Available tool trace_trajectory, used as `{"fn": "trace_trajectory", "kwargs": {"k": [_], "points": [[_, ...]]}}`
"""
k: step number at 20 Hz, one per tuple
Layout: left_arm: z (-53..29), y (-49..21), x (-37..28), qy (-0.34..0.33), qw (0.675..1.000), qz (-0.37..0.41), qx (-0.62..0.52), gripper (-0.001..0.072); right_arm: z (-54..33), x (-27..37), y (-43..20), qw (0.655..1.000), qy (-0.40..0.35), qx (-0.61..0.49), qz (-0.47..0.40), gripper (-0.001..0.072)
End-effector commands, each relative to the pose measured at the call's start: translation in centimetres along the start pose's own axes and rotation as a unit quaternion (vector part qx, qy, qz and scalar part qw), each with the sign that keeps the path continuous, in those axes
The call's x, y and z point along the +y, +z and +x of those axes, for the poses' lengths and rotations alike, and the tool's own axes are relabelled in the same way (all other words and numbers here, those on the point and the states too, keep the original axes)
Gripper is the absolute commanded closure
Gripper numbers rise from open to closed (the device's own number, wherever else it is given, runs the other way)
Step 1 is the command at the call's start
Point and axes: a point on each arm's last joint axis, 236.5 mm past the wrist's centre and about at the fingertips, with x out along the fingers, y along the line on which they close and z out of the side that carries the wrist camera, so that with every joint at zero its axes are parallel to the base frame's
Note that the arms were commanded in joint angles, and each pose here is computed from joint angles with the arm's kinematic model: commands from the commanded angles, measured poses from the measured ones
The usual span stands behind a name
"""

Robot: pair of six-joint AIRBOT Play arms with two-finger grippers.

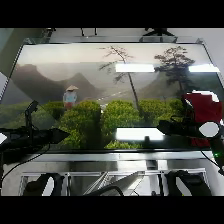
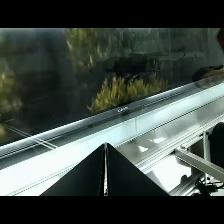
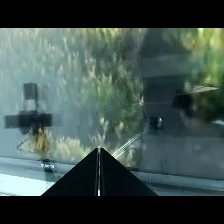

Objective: Fold the shirts.

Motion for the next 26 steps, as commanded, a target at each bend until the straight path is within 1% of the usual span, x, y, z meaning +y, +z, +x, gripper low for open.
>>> {"fn": "trace_trajectory", "kwargs": {"k": [1, 12, 15, 16, 18, 19, 20, 22, 24, 25, 26], "points": [[0.0, 0.0, 0.0, 0.0, 1.0, -0.001, 0.0, 0.0695, 0.0, 0.0, 0.0, 1.0, 0.0, 0.0, 0.0, 0.0692], [0.0, 0.2, 0.1, 0.002, 1.0, -0.001, -0.005, 0.0695, 0.0, 0.0, 0.0, 1.0, 0.0, 0.0, 0.0, 0.0692], [0.0, 0.6, 0.3, 0.006, 1.0, -0.023, -0.014, 0.0695, 0.0, 0.0, 0.0, 1.0, 0.0, 0.0, 0.0, 0.0692], [-0.3, 1.4, 0.6, 0.014, 0.999, -0.025, -0.028, 0.0695, 0.0, 0.0, 0.0, 1.0, 0.0, 0.0, 0.0, 0.0693], [-2.4, 3.1, 2.5, 0.071, 0.995, -0.042, -0.059, 0.0692, 0.0, 0.0, 0.0, 1.0, 0.0, 0.0, 0.0, 0.0692], [-4.1, 4.0, 3.9, 0.111, 0.989, -0.051, -0.079, 0.0393, 0.0, 0.0, 0.0, 1.0, 0.0, 0.0, 0.0, 0.0692], [-6.2, 4.9, 5.5, 0.155, 0.98, -0.073, -0.103, 0.0013, 0.0, 0.0, 0.0, 1.0, 0.0, 0.0, 0.0, 0.0692], [-11.5, 6.1, 9.0, 0.25, 0.951, -0.104, -0.151, 0.0016, 0.0, 0.0, 0.0, 1.0, 0.0, 0.0, 0.0, 0.0692], [-17.4, 5.4, 13.5, 0.352, 0.901, -0.162, -0.195, 0.0016, 0.0, 0.0, 0.0, 1.0, 0.0, 0.0, 0.0, 0.0693], [-20.4, 4.0, 15.9, 0.404, 0.87, -0.196, -0.203, 0.0017, 0.0, 0.0, 0.0, 1.0, 0.0, 0.0, 0.0, 0.0693], [-22.6, 2.4, 18.0, 0.441, 0.842, -0.237, -0.203, 0.0017, 0.0, 0.0, 0.0, 1.0, 0.0, 0.0, 0.0, 0.0692]]}}
